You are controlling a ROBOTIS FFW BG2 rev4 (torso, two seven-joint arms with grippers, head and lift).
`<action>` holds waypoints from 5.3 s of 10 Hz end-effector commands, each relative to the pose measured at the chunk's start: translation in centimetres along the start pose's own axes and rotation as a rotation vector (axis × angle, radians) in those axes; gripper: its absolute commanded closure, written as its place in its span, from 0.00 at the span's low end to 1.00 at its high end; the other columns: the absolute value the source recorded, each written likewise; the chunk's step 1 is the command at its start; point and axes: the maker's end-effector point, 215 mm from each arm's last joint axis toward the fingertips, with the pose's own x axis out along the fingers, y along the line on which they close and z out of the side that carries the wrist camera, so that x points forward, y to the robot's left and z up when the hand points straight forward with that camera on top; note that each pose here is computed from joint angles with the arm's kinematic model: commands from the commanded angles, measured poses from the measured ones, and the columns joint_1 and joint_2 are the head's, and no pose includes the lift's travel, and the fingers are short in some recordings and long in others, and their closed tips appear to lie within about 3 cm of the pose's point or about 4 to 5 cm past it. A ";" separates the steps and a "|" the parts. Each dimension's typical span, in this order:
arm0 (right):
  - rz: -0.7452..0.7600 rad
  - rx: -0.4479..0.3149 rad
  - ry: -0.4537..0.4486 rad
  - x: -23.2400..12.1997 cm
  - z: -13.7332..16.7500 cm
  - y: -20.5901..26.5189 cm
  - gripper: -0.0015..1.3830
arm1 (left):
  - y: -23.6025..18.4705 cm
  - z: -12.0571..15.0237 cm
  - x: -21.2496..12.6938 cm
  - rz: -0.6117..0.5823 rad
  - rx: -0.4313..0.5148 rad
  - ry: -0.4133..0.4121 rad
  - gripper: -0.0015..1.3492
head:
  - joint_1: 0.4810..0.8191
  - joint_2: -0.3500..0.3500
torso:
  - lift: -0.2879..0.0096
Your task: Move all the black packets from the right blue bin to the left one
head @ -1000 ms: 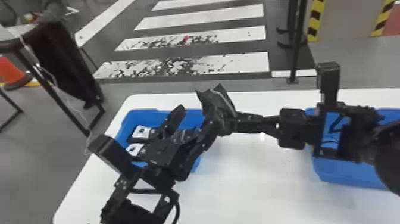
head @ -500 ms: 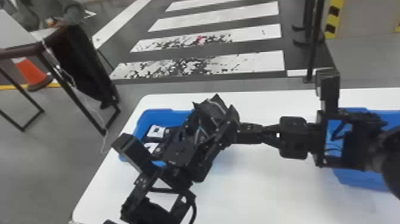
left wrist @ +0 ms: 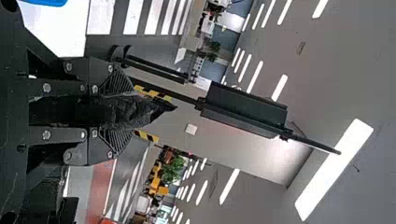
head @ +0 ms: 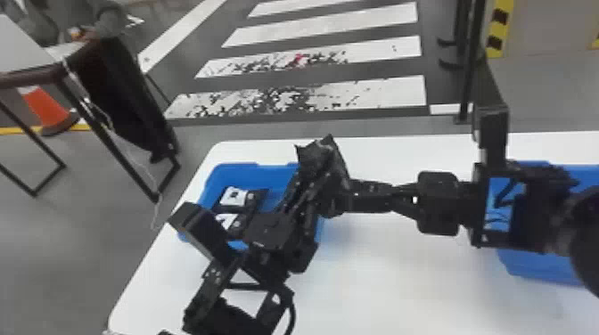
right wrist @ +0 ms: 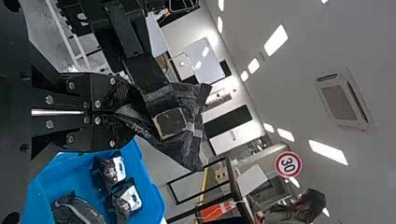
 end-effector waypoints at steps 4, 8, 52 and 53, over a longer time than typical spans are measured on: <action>-0.055 0.019 -0.050 -2.0 0.0 -2.5 0.14 | 5.5 -0.3 -0.2 0.116 0.051 -0.035 0.90 | 0.63 0.99 | 0.40; -0.210 -0.029 -0.119 -7.5 1.7 -6.5 0.11 | 17.6 0.0 0.8 0.356 0.400 -0.085 0.75 | 0.63 1.00 | 0.40; -1.206 -0.339 -0.350 -30.9 0.7 -2.2 0.12 | 8.3 -3.3 -3.4 0.298 0.257 -0.016 0.15 | 0.63 0.55 | 0.40; -1.206 -0.338 -0.352 -30.9 0.8 -2.2 0.12 | 8.3 -3.3 -3.4 0.298 0.257 -0.016 0.15 | 0.63 0.55 | 0.40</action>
